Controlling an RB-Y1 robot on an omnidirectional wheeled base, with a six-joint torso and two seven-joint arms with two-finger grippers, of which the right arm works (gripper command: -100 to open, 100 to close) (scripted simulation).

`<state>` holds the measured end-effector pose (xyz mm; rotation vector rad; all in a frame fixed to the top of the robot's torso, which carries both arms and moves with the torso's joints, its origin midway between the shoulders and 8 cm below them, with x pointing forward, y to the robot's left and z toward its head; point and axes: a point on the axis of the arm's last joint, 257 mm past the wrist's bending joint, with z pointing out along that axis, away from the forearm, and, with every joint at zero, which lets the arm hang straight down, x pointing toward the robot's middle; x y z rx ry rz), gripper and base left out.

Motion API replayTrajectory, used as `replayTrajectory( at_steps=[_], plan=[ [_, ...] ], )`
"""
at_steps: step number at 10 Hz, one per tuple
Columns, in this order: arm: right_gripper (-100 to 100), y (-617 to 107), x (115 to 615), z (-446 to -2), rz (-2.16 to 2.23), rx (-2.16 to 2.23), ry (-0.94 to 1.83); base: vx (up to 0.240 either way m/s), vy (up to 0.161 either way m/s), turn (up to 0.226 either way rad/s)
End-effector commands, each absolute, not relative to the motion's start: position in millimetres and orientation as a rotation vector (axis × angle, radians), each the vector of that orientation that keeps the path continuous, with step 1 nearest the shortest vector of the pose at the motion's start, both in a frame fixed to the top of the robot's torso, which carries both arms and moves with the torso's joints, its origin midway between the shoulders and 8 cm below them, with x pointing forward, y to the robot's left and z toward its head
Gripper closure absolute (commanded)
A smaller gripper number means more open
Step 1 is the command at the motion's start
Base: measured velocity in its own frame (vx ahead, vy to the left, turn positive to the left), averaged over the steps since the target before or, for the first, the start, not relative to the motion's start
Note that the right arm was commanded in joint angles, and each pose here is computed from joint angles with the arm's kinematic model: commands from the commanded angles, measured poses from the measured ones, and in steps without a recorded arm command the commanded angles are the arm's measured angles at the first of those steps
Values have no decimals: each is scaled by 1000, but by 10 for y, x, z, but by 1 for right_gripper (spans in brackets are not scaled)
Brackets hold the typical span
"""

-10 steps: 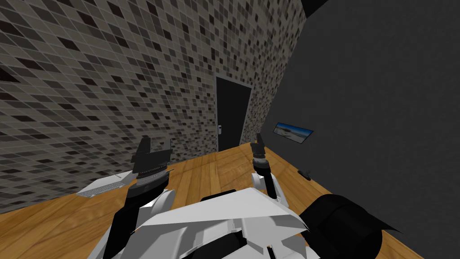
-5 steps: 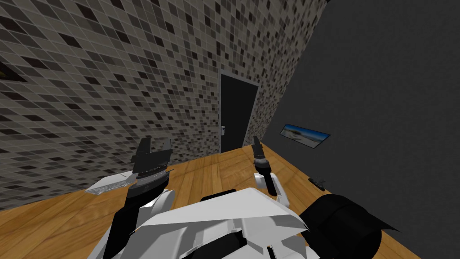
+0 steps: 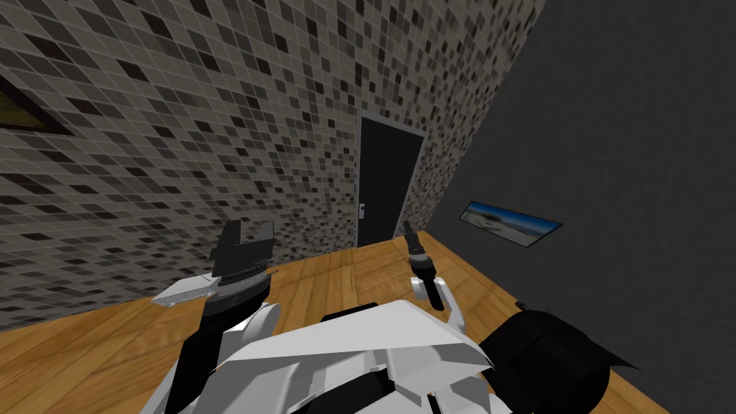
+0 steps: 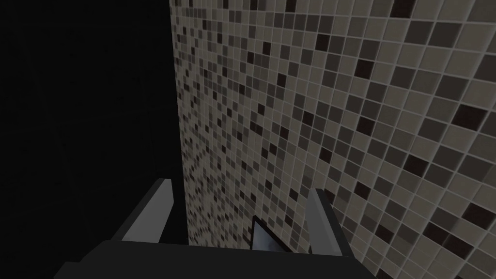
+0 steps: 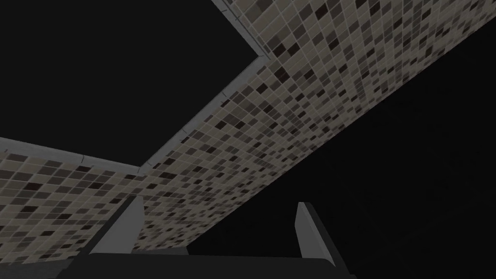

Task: Pull the door open

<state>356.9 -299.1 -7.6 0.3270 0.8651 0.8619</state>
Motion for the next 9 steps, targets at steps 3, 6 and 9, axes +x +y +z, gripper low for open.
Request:
replayTrajectory(
  at_steps=[3, 6, 9],
  plan=[
    [-100, -3165, 3634, -315, 726, 280, 937, 138, 43, 100],
    [-100, -3347, 3680, -529, 608, 243, 998, 146, 48, 98],
    [-100, -3549, 3708, -756, 492, 210, 1060, 111, 28, 99]
  ],
)
